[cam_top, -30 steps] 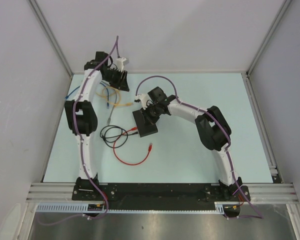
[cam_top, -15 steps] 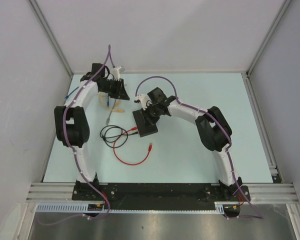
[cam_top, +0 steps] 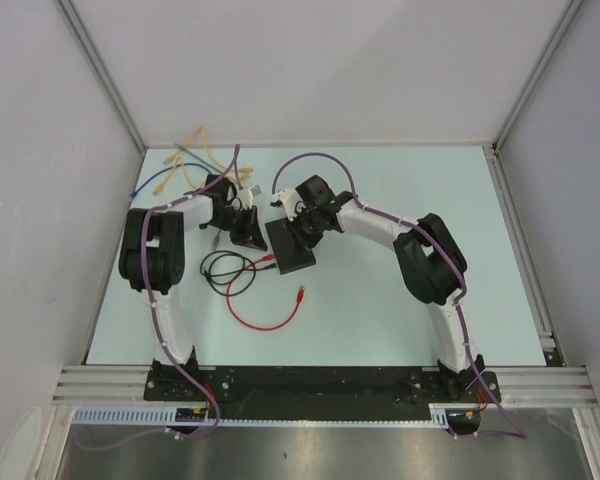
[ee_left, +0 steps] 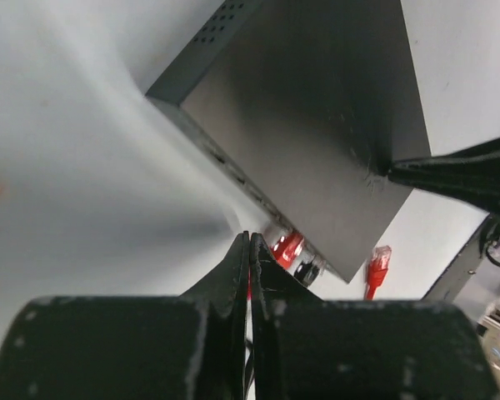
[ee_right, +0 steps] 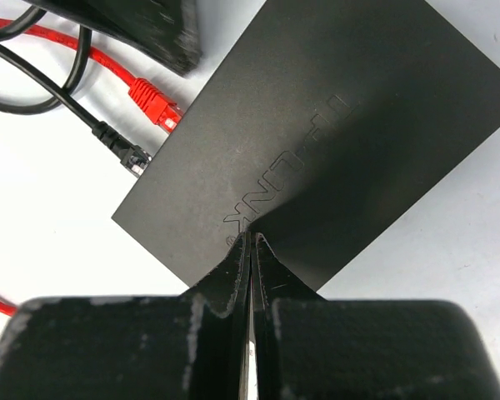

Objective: Pull the plug from the switch port

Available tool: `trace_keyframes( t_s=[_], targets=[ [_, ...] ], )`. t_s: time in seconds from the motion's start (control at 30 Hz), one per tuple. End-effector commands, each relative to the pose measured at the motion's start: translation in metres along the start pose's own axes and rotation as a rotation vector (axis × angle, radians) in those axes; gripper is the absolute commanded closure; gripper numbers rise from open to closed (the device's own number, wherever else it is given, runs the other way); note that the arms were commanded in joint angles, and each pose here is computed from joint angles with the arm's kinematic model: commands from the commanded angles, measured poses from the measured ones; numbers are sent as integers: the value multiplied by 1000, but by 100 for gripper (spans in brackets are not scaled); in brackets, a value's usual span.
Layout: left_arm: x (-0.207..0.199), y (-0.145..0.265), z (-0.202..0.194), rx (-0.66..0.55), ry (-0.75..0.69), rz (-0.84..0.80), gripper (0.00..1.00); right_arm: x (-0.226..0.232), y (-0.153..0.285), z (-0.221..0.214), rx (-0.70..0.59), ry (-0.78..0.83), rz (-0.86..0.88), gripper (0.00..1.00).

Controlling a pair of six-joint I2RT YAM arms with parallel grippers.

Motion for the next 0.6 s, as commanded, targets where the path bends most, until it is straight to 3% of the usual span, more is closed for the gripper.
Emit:
trace_keyframes(
  t_s=[0.0, 0.23, 0.4, 0.57],
  targets=[
    [-1, -17, 33, -72, -27, -70, 98, 1, 9, -4, 15, 9, -37, 100],
    [3, -48, 76, -82, -80, -150, 93, -1, 5, -10, 33, -8, -30, 100],
    [-10, -32, 98, -133, -130, -146, 90, -1, 6, -8, 30, -1, -33, 100],
    [-25, 9, 102, -201, -157, -136, 63, -5, 4, -10, 38, 2, -34, 100]
  ],
)
Point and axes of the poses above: each gripper's point midway between its finger pads, its own y axis back along the fingers, its own x axis along the line the jaws close on, z = x × y, the point moved 7 cm from there along y, back along the fingers, and after that the axes turned 15 degrees about -y, right-handed, at the moved point
